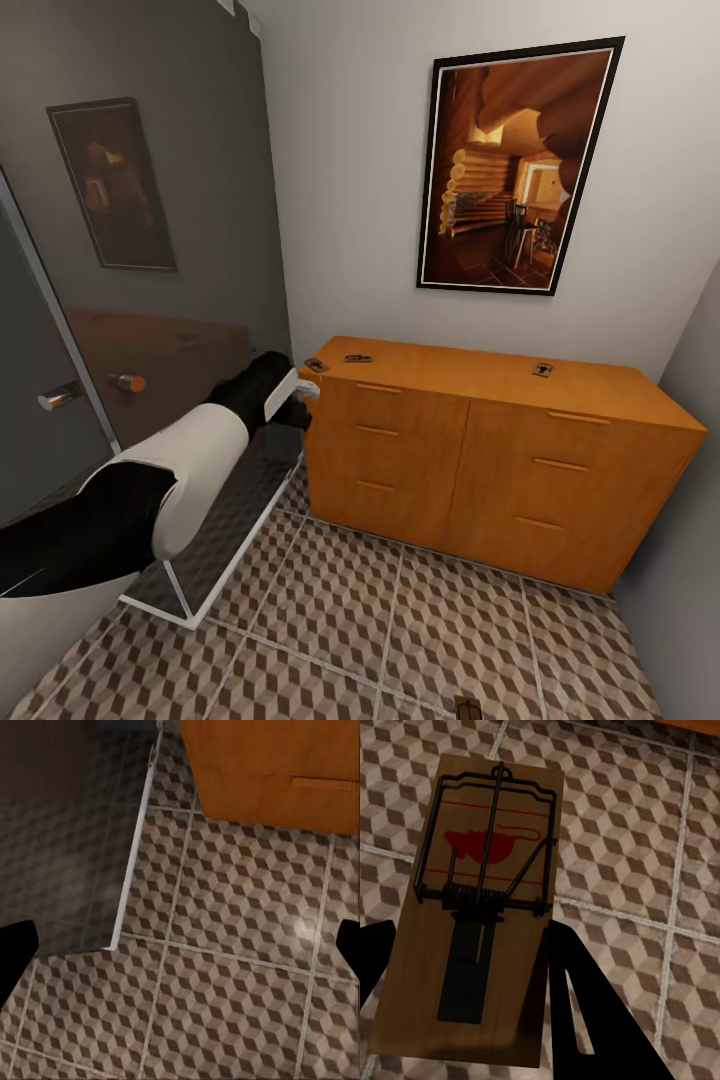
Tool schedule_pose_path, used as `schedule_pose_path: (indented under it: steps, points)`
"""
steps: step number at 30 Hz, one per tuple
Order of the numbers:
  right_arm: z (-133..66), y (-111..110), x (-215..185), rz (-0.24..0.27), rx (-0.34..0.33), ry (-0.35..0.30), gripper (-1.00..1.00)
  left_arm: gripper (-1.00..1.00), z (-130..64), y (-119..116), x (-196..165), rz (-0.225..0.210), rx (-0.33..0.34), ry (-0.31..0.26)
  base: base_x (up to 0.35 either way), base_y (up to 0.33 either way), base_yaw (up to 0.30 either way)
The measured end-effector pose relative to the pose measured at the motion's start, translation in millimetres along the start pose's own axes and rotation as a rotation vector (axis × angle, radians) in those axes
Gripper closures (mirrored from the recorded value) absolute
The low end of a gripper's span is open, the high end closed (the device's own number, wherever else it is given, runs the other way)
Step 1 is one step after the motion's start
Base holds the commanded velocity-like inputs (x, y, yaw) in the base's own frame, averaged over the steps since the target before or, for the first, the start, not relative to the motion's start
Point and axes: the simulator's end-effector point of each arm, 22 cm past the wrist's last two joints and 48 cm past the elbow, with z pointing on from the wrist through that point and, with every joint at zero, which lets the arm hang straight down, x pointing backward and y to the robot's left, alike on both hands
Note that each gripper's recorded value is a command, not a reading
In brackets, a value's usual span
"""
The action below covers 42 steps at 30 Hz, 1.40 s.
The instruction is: Take the four mousetraps from the cabinet in the bathroom and place them on the bathroom floor. Make sure all four end up on the same floor surface, and ensure that at least two of them are either under or directly next to the same bathroom sink.
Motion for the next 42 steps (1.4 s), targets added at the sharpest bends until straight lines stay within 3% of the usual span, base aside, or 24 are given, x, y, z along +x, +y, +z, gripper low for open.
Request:
schedule_pose_path:
  steps: [3,8,10,17,31,42]
  points:
    - [0.0,0.0,-0.2,0.0,0.0,-0.001,1.0,-1.0,-30.0,2.7,-42.2,-0.019,0.006,-0.124,0.0,0.0,0.0]
    - [-0.1,0.0,-0.1,0.0,0.0,-0.001,1.0,-1.0,-116.8,12.1,-123.2,-0.059,0.018,-0.409,0.0,0.0,0.0]
    - [0.0,0.0,-0.1,0.0,0.0,0.0,1.0,-1.0,-141.0,14.6,-138.8,-0.069,0.022,-0.478,0.0,0.0,0.0]
    - [0.0,0.0,0.0,0.0,0.0,0.0,1.0,-1.0,-159.0,16.7,-149.0,-0.071,0.022,-0.527,0.0,0.0,0.0]
    - [0.0,0.0,-0.3,0.0,0.0,-0.001,1.0,-1.0,-161.4,17.4,-150.3,-0.069,0.021,-0.533,0.011,0.0,0.0]
    - [-0.3,-0.2,-0.4,-0.001,0.001,-0.002,1.0,-1.0,-160.1,17.2,-149.2,-0.068,0.02,-0.529,0.264,0.0,0.0]
